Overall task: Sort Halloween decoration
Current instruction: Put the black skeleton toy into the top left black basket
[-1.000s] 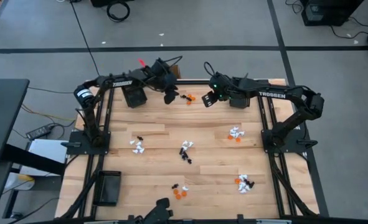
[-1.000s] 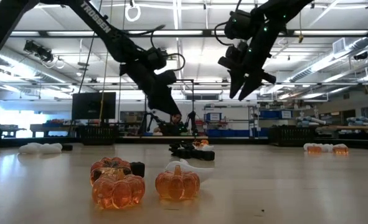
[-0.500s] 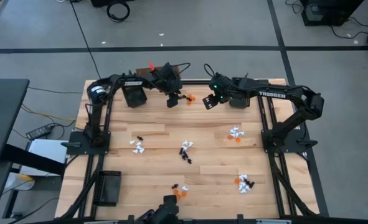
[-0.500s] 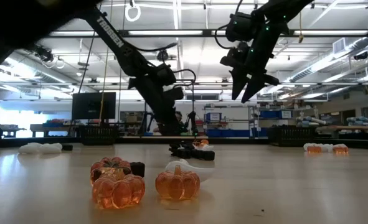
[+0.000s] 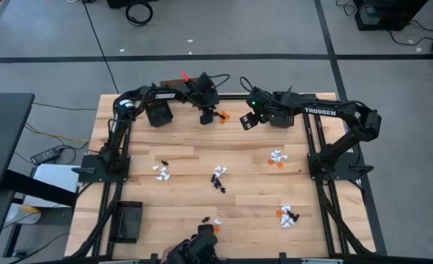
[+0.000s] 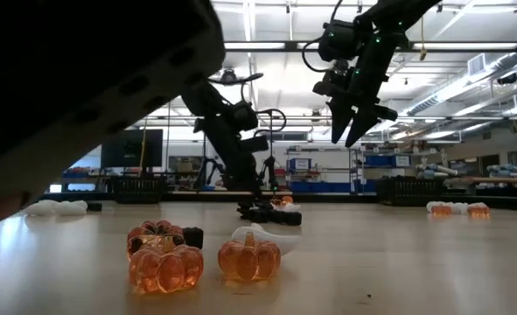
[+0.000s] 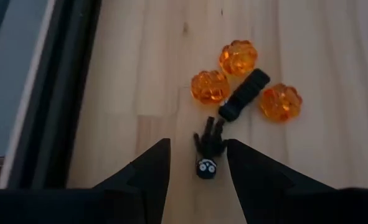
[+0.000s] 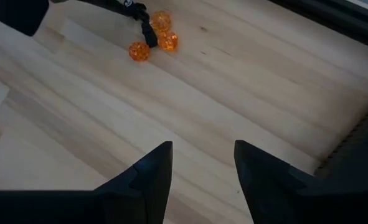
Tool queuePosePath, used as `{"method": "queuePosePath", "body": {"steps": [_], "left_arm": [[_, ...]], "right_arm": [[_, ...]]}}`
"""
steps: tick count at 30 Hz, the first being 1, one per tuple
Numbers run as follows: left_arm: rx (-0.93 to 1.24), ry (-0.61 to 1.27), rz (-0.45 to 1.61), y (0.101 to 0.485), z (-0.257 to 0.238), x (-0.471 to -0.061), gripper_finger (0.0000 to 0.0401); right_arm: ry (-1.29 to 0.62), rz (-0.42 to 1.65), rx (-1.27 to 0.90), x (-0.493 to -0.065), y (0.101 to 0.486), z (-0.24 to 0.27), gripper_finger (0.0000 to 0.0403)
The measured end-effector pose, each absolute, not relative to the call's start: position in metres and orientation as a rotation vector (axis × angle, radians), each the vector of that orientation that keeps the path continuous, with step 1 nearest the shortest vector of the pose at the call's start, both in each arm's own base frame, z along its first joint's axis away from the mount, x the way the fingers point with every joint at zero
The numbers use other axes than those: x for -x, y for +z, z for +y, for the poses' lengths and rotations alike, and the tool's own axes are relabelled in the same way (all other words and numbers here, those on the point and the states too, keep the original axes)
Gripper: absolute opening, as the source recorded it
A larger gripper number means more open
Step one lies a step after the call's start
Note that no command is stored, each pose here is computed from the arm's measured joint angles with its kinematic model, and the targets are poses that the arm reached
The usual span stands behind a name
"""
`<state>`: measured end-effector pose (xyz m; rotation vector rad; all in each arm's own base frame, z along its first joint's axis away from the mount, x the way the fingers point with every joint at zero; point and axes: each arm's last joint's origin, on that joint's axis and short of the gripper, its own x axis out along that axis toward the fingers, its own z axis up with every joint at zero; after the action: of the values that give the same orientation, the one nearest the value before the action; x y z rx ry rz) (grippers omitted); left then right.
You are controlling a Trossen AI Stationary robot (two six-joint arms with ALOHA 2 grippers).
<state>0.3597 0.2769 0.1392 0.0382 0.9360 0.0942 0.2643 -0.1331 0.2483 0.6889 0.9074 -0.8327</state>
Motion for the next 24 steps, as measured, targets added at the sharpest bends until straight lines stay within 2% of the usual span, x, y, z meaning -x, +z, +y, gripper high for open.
{"method": "queuePosePath", "body": {"steps": [12,24], "left_arm": [[-0.050,0.051,0.934,0.1387,0.2761,-0.3587,0.0166],[-0.016,0.021,0.988,0.1317,0.2749,-0.3533,0.0087]], "right_arm": [[-0.854,0.897,-0.700,-0.2610,0.2485,-0.1402,0.0181],[-0.845,0.892,-0.725,-0.2614,0.2486,-0.1398,0.0181]]}}
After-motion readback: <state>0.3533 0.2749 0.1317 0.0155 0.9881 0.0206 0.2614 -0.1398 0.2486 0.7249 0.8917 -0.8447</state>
